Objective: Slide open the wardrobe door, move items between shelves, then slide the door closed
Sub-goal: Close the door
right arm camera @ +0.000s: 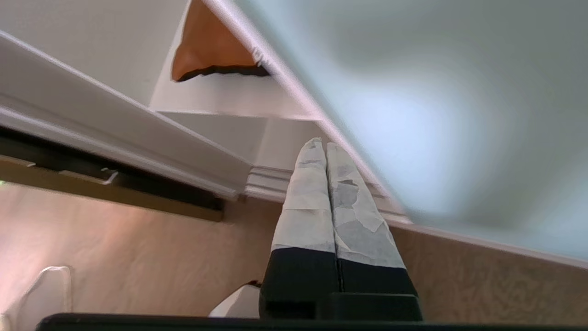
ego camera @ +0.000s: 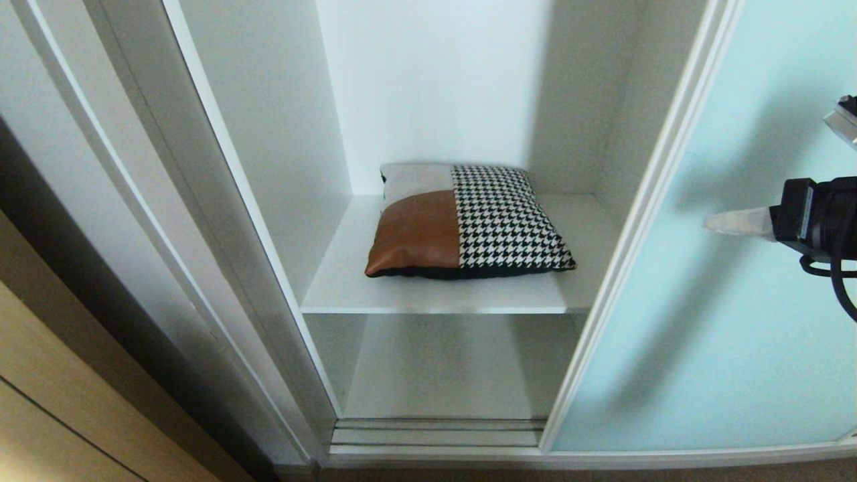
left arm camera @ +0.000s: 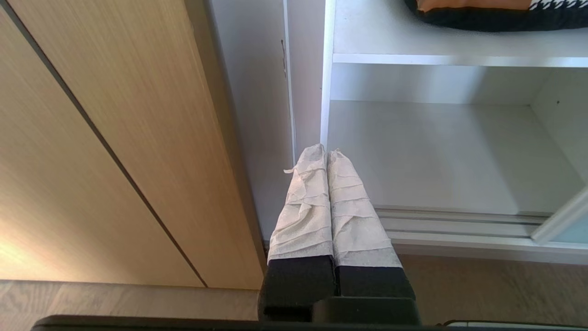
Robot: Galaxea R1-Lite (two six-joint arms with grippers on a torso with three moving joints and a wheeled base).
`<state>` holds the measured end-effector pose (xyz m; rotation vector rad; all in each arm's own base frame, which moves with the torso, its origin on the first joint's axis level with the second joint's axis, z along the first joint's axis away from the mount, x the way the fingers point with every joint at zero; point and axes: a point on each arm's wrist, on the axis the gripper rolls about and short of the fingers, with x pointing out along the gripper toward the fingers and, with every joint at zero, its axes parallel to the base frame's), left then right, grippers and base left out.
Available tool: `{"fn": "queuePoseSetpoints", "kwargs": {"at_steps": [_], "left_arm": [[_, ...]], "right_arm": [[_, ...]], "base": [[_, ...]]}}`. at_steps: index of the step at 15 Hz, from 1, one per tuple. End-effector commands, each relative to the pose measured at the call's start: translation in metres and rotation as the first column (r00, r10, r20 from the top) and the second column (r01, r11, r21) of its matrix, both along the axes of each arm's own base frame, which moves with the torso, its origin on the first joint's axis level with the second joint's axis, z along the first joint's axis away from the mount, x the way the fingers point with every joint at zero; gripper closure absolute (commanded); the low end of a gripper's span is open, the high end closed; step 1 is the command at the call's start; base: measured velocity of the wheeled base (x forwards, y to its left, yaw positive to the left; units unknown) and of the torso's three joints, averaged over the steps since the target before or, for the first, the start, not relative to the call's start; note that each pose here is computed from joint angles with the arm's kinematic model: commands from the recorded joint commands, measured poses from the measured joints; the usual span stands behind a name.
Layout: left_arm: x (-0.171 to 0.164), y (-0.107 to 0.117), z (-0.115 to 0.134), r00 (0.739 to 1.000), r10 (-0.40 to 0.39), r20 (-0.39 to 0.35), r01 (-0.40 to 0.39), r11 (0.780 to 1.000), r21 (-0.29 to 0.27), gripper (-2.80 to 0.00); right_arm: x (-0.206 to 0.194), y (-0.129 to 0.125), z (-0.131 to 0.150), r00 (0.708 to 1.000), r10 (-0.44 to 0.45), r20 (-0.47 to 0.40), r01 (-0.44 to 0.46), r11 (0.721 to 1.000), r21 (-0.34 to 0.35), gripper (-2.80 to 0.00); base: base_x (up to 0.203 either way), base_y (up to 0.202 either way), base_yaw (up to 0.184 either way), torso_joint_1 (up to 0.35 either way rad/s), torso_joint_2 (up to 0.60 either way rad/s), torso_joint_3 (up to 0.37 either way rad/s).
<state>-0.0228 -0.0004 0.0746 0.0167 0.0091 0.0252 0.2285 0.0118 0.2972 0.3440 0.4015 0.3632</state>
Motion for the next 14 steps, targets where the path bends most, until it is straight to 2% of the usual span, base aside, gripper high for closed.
{"fn": "queuePoseSetpoints", "kwargs": {"at_steps": [1,4,6,9,14], "left_arm": [[0.0,0.0,0.0,1.0,0.001,-0.003,-0.001,1.0,0.0,0.0],[0.0,0.0,0.0,1.0,0.001,-0.003,-0.001,1.0,0.0,0.0],[0.0,0.0,0.0,1.0,0.001,-0.003,-0.001,1.0,0.0,0.0],[0.0,0.0,0.0,1.0,0.001,-0.003,-0.001,1.0,0.0,0.0],[0.0,0.0,0.0,1.0,0.001,-0.003,-0.001,1.0,0.0,0.0]], "right_arm": [[-0.001,0.012,0.003,1.0,0.012,0.011,-0.012,1.0,-0.012,0.0],[-0.008,0.031,0.011,0.997,-0.004,0.072,0.006,0.999,-0.034,0.0],[-0.006,0.046,0.01,0.996,-0.043,0.083,0.048,0.997,-0.062,0.0],[-0.001,0.068,0.012,0.992,-0.081,0.099,0.086,0.995,-0.054,0.0],[-0.004,0.105,0.016,0.993,-0.038,0.116,0.042,0.998,-0.036,0.0]], "base": [[0.0,0.0,0.0,0.0,0.0,0.0],[0.0,0.0,0.0,0.0,0.0,0.0],[0.0,0.0,0.0,0.0,0.0,0.0],[0.0,0.0,0.0,0.0,0.0,0.0],[0.0,0.0,0.0,0.0,0.0,0.0]]}}
